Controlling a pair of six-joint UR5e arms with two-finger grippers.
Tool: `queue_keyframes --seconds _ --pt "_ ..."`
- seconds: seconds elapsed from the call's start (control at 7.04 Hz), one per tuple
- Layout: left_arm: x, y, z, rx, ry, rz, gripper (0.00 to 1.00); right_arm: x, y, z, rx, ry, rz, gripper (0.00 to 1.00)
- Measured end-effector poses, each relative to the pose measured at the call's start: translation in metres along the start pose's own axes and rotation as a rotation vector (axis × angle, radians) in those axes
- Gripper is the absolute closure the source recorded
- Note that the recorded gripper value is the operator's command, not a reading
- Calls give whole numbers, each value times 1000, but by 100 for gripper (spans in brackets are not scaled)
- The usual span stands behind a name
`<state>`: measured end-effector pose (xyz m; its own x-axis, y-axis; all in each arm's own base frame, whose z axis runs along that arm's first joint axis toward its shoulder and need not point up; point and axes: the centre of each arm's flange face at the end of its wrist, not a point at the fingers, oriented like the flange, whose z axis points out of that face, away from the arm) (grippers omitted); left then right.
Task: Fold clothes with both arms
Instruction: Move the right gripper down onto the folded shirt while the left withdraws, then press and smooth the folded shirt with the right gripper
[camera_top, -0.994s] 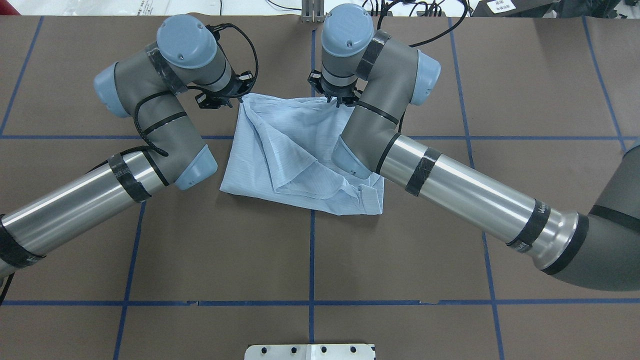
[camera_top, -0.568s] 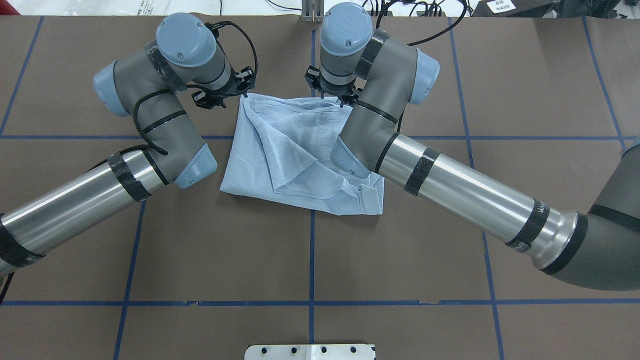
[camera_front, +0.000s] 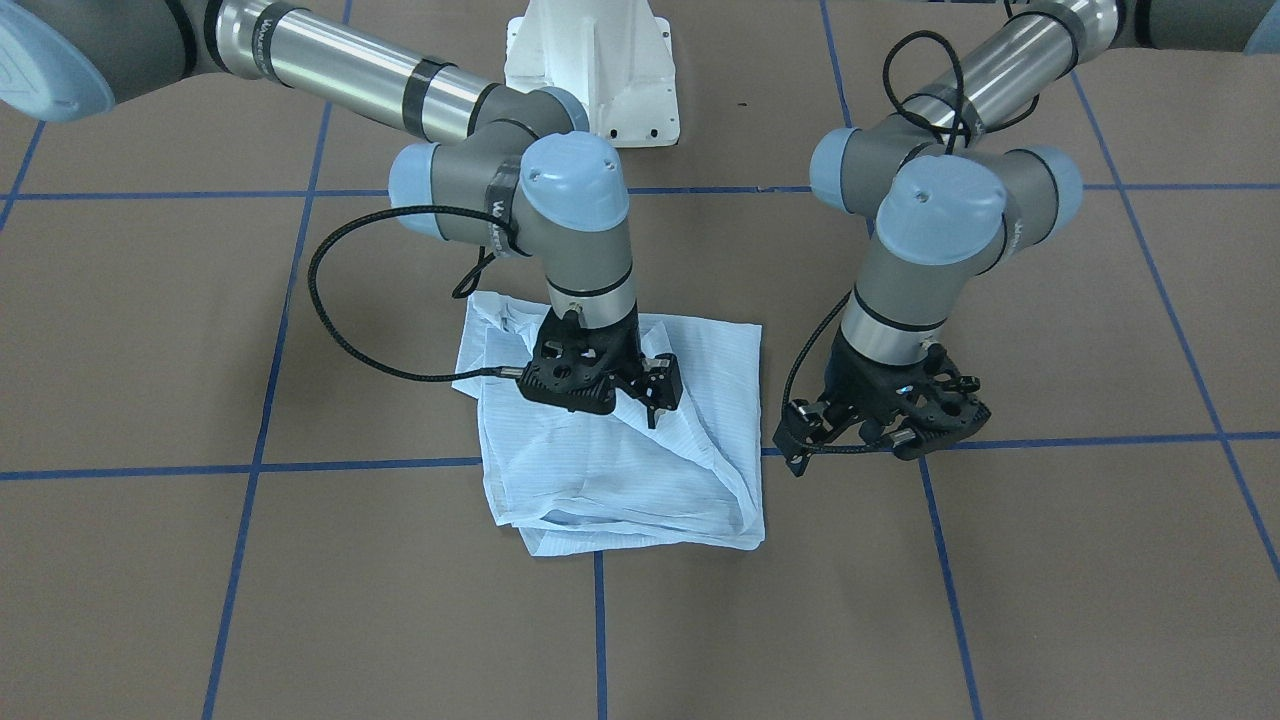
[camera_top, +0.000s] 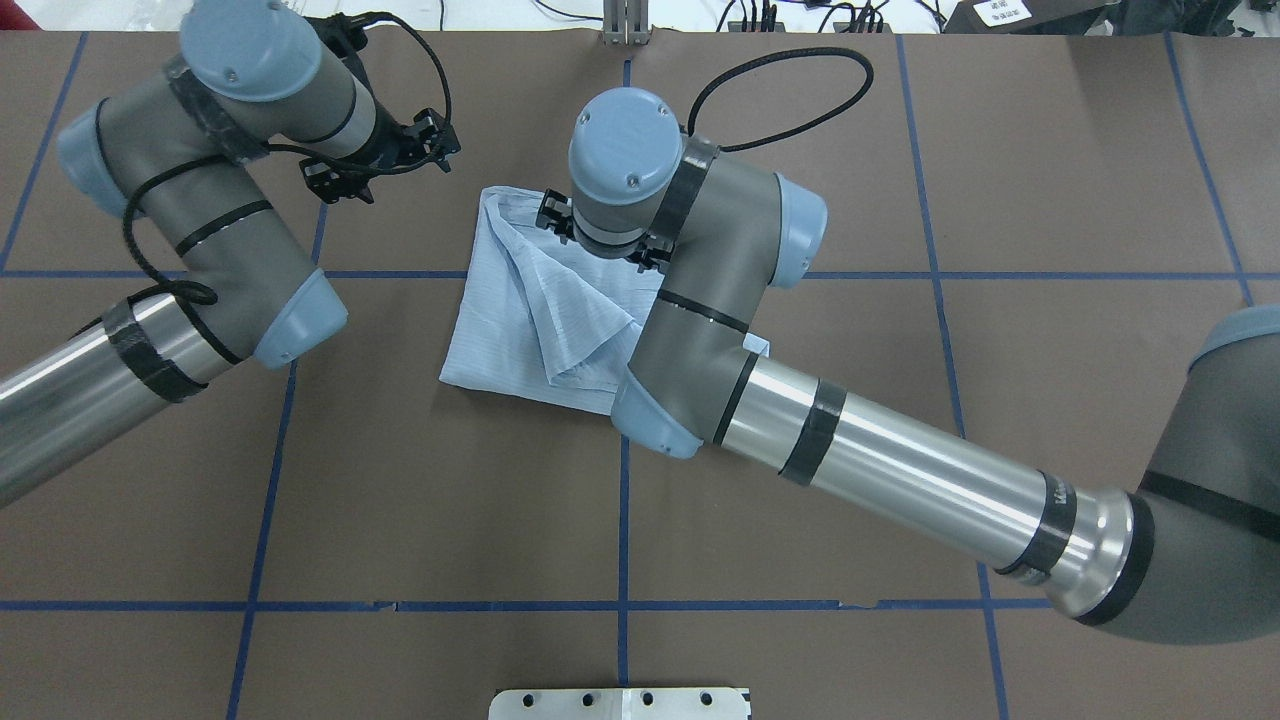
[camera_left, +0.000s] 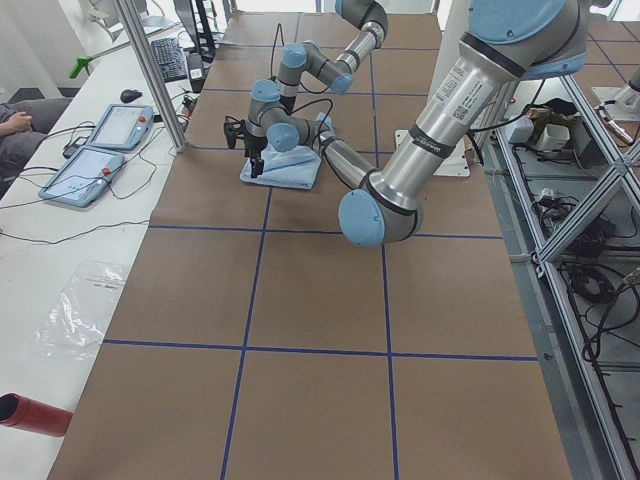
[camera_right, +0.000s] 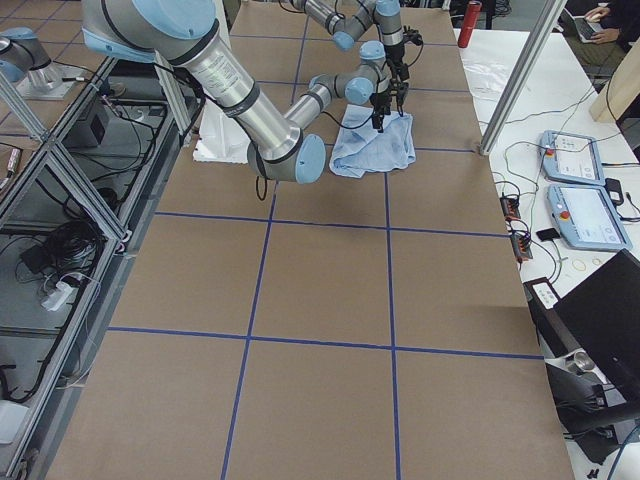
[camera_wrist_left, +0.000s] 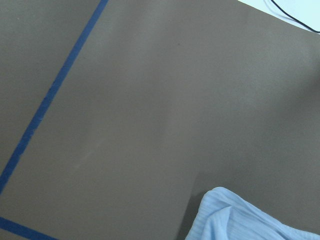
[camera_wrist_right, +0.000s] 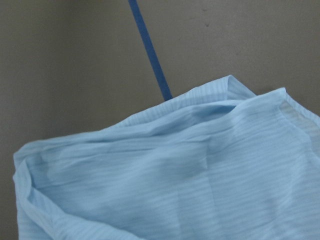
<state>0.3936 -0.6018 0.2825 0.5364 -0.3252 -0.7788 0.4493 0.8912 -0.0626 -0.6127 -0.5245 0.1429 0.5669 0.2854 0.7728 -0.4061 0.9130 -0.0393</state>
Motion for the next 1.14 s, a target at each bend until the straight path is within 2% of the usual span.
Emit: queue_keyframes --seconds 0.14,0.28,0.57,0.71,0.99,1.14 --pt "-13 1 -8 -4 3 14 0 -5 40 4 24 17 -66 5" --pt "-19 2 -11 -5 3 19 0 -7 75 12 52 32 -145 14" --pt "-23 2 -12 -6 1 19 0 -6 106 18 85 48 -270 51" --pt "-23 3 -12 -6 1 19 0 -7 109 15 89 43 -320 61" --pt "-23 2 -12 -6 1 19 0 -1 111 12 89 41 -432 60" --pt "-24 2 -12 -7 0 18 0 1 114 14 86 45 -486 53"
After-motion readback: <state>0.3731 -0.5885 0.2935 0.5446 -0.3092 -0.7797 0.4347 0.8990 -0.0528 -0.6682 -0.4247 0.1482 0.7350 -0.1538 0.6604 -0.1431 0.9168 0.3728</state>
